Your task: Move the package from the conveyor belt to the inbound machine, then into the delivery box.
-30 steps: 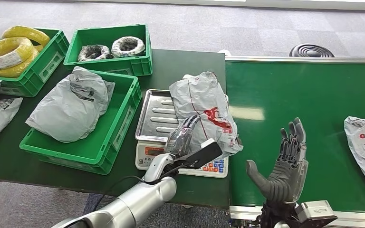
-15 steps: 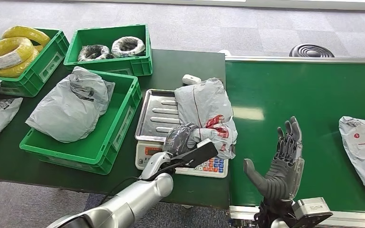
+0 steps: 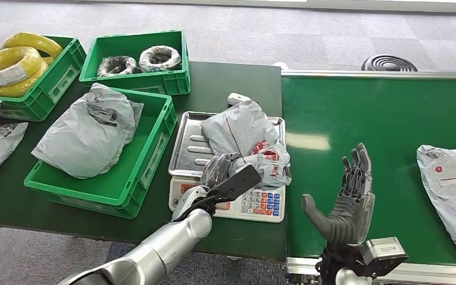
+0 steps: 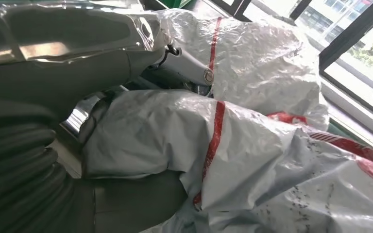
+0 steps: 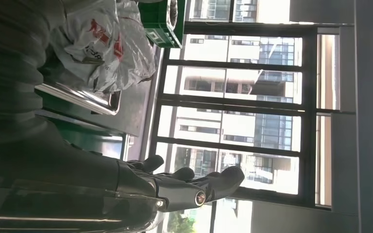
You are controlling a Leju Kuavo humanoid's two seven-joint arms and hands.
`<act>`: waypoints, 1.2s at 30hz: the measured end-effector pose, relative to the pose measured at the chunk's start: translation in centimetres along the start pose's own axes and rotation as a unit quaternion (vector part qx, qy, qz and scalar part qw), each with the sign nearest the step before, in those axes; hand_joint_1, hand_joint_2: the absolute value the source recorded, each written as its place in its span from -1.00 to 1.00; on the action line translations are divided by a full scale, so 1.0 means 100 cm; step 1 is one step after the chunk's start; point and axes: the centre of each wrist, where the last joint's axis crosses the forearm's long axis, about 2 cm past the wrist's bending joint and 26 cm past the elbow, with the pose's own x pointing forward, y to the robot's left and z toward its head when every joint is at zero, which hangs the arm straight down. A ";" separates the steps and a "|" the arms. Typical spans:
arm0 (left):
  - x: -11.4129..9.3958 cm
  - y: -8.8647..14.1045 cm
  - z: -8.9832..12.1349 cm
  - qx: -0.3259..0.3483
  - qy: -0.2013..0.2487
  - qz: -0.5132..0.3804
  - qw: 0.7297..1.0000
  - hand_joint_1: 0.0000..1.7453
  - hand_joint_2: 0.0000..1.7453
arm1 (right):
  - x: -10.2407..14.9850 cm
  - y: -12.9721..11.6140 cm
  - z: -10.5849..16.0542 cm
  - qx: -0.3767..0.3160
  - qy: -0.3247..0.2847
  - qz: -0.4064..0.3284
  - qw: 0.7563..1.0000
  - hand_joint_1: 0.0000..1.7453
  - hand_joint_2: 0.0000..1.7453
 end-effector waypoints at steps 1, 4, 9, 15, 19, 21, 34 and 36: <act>0.000 0.001 0.000 0.007 -0.001 0.008 1.000 1.00 1.00 | -0.001 0.000 0.001 0.000 0.001 0.001 1.000 -1.00 1.00; 0.000 0.009 -0.002 0.037 -0.006 0.025 0.999 1.00 1.00 | -0.002 -0.001 0.002 -0.001 0.005 0.007 1.000 -1.00 1.00; 0.003 0.037 -0.008 0.095 -0.030 0.033 0.995 1.00 1.00 | -0.004 -0.003 0.008 -0.004 0.013 0.022 1.000 -1.00 1.00; 0.009 0.096 -0.006 0.196 -0.081 0.012 0.977 1.00 1.00 | -0.004 -0.009 0.020 -0.015 0.028 0.041 0.999 -1.00 1.00; 0.010 0.148 0.004 0.286 -0.112 -0.033 0.951 1.00 1.00 | -0.003 -0.015 0.030 -0.024 0.041 0.053 0.997 -1.00 1.00; 0.007 0.172 0.009 0.330 -0.115 -0.060 0.935 1.00 1.00 | -0.002 -0.018 0.034 -0.027 0.046 0.058 0.997 -1.00 1.00; -0.059 0.264 0.029 0.295 0.091 -0.180 0.934 -1.00 1.00 | 0.000 -0.033 0.040 -0.042 0.075 0.085 0.993 -1.00 1.00; -0.067 0.266 0.034 0.283 0.107 -0.179 0.936 -1.00 1.00 | 0.000 -0.034 0.039 -0.041 0.077 0.087 0.992 -1.00 1.00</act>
